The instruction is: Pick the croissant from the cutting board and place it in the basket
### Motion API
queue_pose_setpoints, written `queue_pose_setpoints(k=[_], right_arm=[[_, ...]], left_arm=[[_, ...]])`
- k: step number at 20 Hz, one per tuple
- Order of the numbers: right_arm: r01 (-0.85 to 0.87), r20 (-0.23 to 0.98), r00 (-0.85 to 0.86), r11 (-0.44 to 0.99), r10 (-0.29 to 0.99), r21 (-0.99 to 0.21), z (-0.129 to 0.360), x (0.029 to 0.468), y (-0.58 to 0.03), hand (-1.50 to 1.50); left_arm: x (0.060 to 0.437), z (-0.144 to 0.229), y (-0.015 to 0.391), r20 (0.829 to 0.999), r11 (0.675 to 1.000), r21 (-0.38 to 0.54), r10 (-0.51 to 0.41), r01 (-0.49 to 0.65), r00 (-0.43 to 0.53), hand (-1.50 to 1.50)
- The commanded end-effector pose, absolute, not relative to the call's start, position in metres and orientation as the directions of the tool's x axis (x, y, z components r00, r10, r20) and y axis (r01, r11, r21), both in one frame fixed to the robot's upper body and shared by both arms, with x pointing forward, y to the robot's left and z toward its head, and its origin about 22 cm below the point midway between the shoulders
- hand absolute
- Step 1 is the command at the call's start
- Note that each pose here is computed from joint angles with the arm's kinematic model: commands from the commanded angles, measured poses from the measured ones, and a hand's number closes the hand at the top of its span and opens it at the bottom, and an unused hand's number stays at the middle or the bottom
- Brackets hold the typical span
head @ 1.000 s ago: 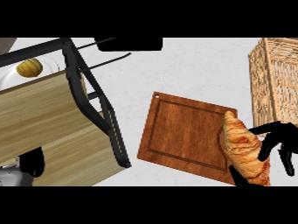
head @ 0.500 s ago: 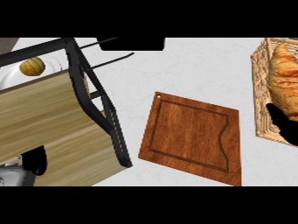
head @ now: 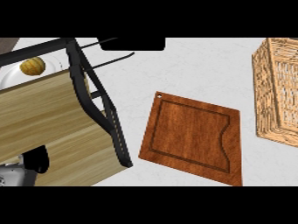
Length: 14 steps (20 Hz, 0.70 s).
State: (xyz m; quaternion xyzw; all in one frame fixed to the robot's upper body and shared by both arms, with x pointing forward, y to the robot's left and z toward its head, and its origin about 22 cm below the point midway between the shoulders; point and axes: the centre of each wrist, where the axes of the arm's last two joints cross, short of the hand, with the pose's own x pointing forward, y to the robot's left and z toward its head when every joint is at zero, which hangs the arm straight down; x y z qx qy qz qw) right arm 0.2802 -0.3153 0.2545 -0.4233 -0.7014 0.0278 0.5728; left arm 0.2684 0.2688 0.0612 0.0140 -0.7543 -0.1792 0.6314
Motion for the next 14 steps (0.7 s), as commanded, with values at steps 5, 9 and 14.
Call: queue_pose_setpoints(k=[5,9,14], right_arm=[[0.528,0.773,0.09,0.628,0.628,-0.572,0.242,0.302,-0.37,1.5],[0.52,0.773,0.076,0.637,0.629,-0.569,0.198,0.294,-0.407,1.5],[0.605,0.754,0.054,0.579,0.655,-0.546,0.183,0.318,-0.433,1.5]], left_arm=[[0.278,0.052,0.268,0.958,0.94,0.269,-0.237,0.212,-0.164,0.0],[0.273,0.049,0.278,0.955,0.944,0.277,-0.249,0.182,-0.159,0.0],[0.278,0.073,0.256,0.957,0.941,0.268,-0.236,0.204,-0.171,0.0]])
